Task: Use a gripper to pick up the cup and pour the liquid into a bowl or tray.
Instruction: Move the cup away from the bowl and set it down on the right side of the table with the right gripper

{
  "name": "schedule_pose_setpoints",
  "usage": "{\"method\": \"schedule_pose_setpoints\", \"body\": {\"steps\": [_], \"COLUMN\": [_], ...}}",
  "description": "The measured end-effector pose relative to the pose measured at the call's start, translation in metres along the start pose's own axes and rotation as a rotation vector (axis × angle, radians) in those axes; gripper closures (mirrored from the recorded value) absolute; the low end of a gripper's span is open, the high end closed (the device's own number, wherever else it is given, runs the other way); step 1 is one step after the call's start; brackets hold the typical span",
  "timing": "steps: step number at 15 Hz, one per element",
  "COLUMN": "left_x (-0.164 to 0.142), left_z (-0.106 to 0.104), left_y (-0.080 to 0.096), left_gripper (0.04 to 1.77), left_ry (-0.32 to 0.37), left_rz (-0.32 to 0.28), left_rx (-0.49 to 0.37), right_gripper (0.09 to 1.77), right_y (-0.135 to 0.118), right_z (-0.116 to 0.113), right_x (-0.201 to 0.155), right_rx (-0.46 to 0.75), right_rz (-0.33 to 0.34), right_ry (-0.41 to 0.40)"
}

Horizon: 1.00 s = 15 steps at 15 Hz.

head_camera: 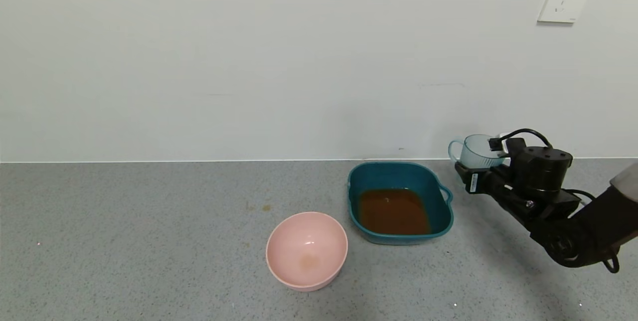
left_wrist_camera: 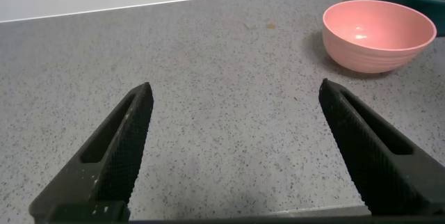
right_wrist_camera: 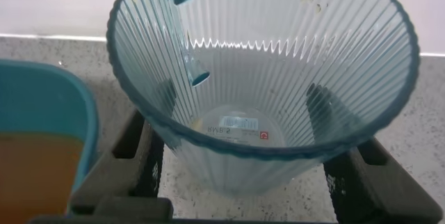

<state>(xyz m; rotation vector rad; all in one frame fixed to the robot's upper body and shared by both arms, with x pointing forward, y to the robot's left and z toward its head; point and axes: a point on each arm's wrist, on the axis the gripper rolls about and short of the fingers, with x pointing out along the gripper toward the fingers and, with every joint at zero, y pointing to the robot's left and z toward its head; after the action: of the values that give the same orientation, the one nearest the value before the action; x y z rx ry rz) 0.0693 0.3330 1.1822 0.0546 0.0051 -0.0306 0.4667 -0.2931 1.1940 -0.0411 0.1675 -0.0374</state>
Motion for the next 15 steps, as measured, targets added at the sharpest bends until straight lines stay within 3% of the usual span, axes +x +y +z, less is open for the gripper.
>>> {"method": "schedule_pose_setpoints", "body": {"steps": [15], "left_x": [0.000], "left_z": [0.000], "left_y": [0.000], "left_gripper": [0.09], "left_ry": [0.000], "left_rz": [0.000], "left_rx": [0.000], "right_gripper": [0.54], "right_y": [0.004], "right_z": [-0.031], "right_x": [0.019], "right_rx": [-0.003], "right_rz": [0.002], "right_ry": [0.049]}}
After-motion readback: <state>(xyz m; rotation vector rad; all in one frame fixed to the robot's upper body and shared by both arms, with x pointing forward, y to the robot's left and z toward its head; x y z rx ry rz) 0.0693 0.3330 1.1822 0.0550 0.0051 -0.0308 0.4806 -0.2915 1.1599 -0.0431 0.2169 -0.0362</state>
